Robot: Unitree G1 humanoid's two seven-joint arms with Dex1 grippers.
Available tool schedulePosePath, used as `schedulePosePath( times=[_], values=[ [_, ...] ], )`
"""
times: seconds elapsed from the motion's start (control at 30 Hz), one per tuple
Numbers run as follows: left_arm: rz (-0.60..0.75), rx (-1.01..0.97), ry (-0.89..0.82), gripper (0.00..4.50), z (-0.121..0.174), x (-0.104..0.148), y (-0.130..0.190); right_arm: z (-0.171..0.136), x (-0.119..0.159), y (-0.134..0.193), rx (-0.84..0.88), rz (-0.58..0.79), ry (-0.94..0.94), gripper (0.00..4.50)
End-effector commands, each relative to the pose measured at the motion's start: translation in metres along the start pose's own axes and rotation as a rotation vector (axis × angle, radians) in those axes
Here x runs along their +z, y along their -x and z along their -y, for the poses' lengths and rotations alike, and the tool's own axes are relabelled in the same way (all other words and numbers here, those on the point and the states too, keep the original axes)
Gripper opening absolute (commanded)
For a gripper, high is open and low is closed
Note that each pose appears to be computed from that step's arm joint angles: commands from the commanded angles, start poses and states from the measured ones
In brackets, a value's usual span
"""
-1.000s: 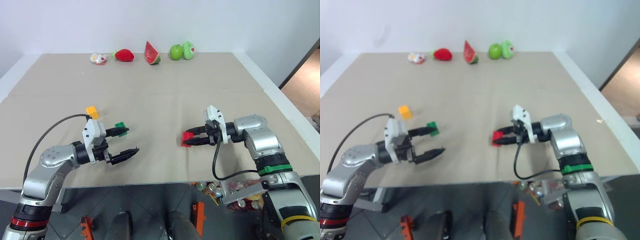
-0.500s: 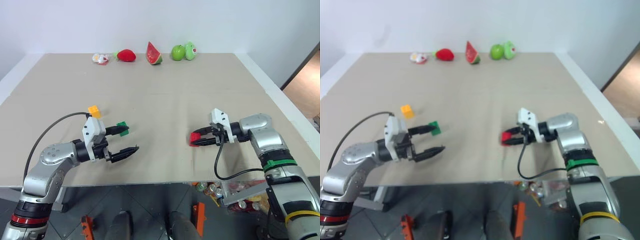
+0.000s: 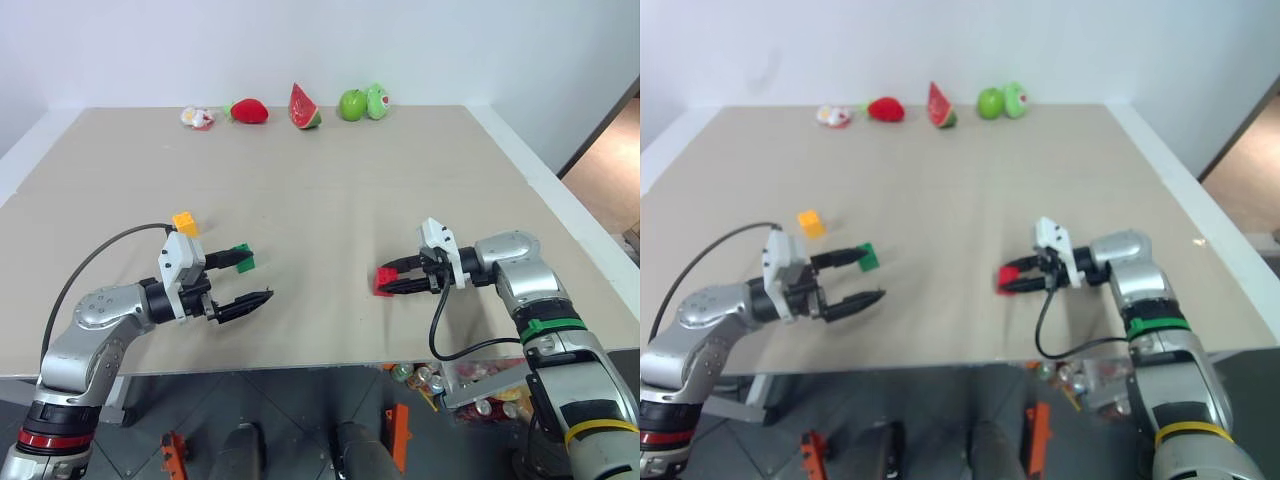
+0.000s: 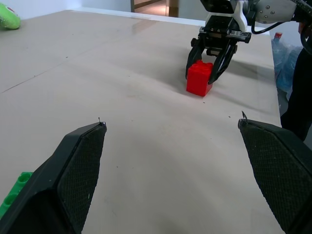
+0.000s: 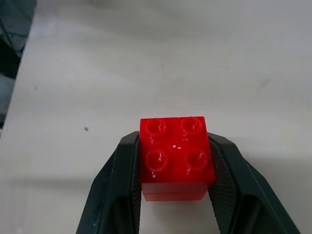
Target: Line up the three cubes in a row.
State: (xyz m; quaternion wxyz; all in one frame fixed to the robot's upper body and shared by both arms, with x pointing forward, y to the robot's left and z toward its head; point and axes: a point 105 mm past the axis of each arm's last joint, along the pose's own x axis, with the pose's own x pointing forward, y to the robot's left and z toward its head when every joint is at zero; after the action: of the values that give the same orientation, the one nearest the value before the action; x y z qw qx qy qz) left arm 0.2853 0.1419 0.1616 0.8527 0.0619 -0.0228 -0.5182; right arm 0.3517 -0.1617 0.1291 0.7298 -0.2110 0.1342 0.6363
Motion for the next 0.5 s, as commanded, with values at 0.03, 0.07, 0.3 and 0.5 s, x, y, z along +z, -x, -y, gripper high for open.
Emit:
schedulePosePath(
  times=[0.03,0.07,0.3,0.5],
  values=[
    [0.014,0.019,-0.026,4.50,-0.005,0.008,0.006,0.001,0.014,0.006,0.033,0.009,0.054,1.28],
    [0.013,0.019,-0.026,4.50,-0.005,0.009,0.006,0.000,0.013,0.006,0.040,0.004,0.052,1.28],
    [0.012,0.040,-0.030,4.50,-0.009,0.012,0.011,-0.004,0.001,0.010,0.065,-0.040,0.030,1.28],
    [0.012,0.063,-0.021,4.50,-0.014,0.011,0.014,-0.005,-0.001,0.007,0.073,-0.046,0.021,1.28]
  ],
)
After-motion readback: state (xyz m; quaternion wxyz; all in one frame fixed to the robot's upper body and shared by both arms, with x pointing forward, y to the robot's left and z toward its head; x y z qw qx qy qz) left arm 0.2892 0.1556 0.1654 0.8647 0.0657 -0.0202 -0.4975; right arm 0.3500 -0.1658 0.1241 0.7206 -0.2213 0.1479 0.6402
